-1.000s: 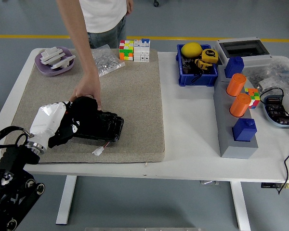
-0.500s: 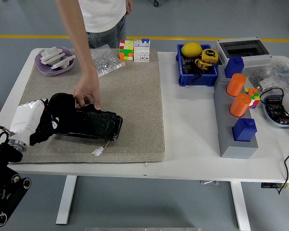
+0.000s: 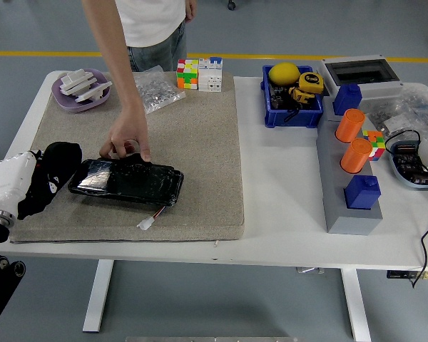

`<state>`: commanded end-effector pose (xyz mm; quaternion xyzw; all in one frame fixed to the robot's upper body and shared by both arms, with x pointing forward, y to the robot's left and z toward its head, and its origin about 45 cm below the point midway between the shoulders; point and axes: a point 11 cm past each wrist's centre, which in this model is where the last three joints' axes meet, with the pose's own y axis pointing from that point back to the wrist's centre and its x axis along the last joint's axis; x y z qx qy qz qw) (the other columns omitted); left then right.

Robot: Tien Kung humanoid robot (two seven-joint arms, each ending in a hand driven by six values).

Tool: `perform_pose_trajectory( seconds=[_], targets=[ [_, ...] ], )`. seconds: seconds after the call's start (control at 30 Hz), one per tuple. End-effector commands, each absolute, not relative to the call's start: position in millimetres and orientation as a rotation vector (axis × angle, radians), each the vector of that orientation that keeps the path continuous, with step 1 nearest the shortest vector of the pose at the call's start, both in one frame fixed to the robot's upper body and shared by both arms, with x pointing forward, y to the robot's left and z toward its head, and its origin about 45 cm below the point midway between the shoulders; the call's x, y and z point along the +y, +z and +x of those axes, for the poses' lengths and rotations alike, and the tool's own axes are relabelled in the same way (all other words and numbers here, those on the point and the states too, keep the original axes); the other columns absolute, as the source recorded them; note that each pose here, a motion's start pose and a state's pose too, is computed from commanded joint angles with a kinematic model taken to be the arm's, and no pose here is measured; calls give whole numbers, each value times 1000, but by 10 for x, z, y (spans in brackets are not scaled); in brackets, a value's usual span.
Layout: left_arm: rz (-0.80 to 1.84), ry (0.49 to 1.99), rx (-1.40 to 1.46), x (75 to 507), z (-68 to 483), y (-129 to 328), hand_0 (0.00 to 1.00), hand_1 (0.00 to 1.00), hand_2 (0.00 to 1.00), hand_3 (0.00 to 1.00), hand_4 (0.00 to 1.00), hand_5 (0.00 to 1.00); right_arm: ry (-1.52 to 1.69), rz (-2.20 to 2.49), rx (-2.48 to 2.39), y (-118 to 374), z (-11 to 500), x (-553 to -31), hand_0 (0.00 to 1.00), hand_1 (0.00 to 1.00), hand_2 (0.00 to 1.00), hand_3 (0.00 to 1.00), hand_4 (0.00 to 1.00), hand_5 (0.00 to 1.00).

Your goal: Pick the rag up,wipe the panel,place it on the desk

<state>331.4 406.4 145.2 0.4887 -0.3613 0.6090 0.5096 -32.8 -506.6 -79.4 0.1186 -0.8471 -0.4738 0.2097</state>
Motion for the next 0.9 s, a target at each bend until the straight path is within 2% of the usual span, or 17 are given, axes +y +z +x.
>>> perform_pose_trajectory(
  seconds=[0.23,0.27,0.43,0.47,0.63,0.67,0.83,0.87,0.9],
  targets=[
    [1166,1533,-856,4280,3305,1435,271,283,516,446,75,2,-1310,337,-2344,-795,-331,-5064,519,556,648,554,936,409],
    [1164,1540,-849,4301,3305,1432,310,425,552,513,345,2,-1311,337,-2344,-795,-333,-5063,522,556,647,553,935,408],
    [1158,1543,-798,4349,3309,1398,310,425,552,513,345,2,-1310,336,-2340,-796,-335,-5062,522,556,647,553,935,408],
    [1155,1541,-794,4345,3308,1394,505,672,660,587,707,82,-1311,335,-2341,-796,-333,-5063,522,556,647,553,935,408],
    [1123,1541,-763,4318,3299,1351,505,672,660,587,707,82,-1321,323,-2347,-800,-332,-5054,522,556,647,553,935,408],
    [1122,1540,-759,4316,3296,1345,629,779,773,715,840,197,-1323,322,-2346,-802,-333,-5050,520,554,647,553,935,407],
    [1122,1536,-762,4305,3293,1361,629,779,773,715,840,197,-1332,319,-2339,-815,-342,-5027,520,554,647,553,935,407],
    [1123,1537,-764,4308,3296,1368,654,807,790,809,988,414,-1332,319,-2337,-815,-343,-5026,520,551,647,554,935,407],
    [1122,1537,-763,4309,3297,1372,654,807,790,809,988,414,-1332,319,-2337,-814,-343,-5027,520,551,647,554,935,407]
  ],
)
